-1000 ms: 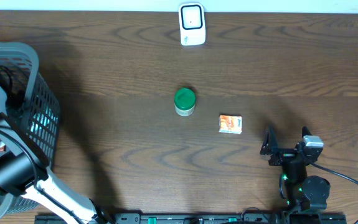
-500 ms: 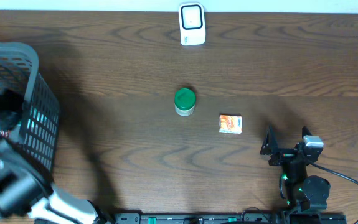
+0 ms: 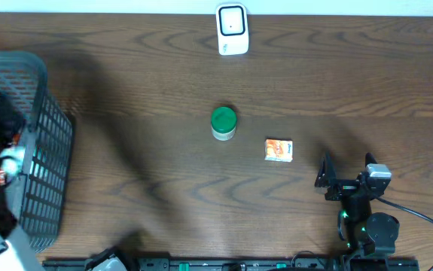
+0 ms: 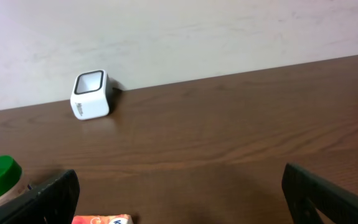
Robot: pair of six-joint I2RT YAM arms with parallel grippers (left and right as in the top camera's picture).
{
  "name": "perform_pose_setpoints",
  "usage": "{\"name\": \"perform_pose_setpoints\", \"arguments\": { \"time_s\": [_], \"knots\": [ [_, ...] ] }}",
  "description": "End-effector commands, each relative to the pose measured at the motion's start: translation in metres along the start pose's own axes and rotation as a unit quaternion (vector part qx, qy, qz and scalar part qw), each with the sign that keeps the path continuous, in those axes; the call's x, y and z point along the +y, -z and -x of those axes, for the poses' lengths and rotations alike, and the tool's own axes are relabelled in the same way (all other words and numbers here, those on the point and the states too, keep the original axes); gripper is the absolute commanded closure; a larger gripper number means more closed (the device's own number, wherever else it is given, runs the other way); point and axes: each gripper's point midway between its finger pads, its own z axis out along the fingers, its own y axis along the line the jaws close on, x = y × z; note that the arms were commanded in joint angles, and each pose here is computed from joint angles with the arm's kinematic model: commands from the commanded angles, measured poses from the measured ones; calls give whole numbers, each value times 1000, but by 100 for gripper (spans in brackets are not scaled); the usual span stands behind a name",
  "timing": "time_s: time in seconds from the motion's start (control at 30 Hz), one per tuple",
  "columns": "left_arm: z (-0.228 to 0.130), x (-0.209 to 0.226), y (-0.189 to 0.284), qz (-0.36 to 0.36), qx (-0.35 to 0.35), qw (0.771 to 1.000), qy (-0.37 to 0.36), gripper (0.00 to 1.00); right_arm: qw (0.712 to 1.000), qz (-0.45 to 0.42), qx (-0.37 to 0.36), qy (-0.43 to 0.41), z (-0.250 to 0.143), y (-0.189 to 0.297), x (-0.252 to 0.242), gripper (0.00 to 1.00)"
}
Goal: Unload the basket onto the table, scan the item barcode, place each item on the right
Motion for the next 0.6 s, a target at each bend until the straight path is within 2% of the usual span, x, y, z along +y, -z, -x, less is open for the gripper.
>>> {"name": "perform_pose_setpoints", "arguments": {
  "time_s": [0.0,0.03,0.07,0.17,0.23,0.3,0.37,0.57],
  "knots": [
    [-56,-37,-27,-72,111,991,-25,93,1000,4,2,-3,-1,0,2,1],
    [-63,-37,-32,-60,118,990,-36,93,1000,4,2,-3,-1,0,2,1],
    [-69,-30,-41,-20,116,992,-51,93,1000,4,2,-3,-1,0,2,1],
    [-57,-6,-47,72,69,995,-27,91,1000,4,2,-3,-1,0,2,1],
    [-43,5,-41,103,35,994,-9,55,1000,4,2,-3,-1,0,2,1],
    [-30,7,-35,106,11,994,-5,39,1000,4,2,-3,-1,0,2,1],
    [-18,8,-28,107,-10,994,-1,28,1000,4,2,-3,-1,0,2,1],
    [10,25,-13,130,-55,990,24,25,1000,4,2,-3,-1,0,2,1]
  ]
}}
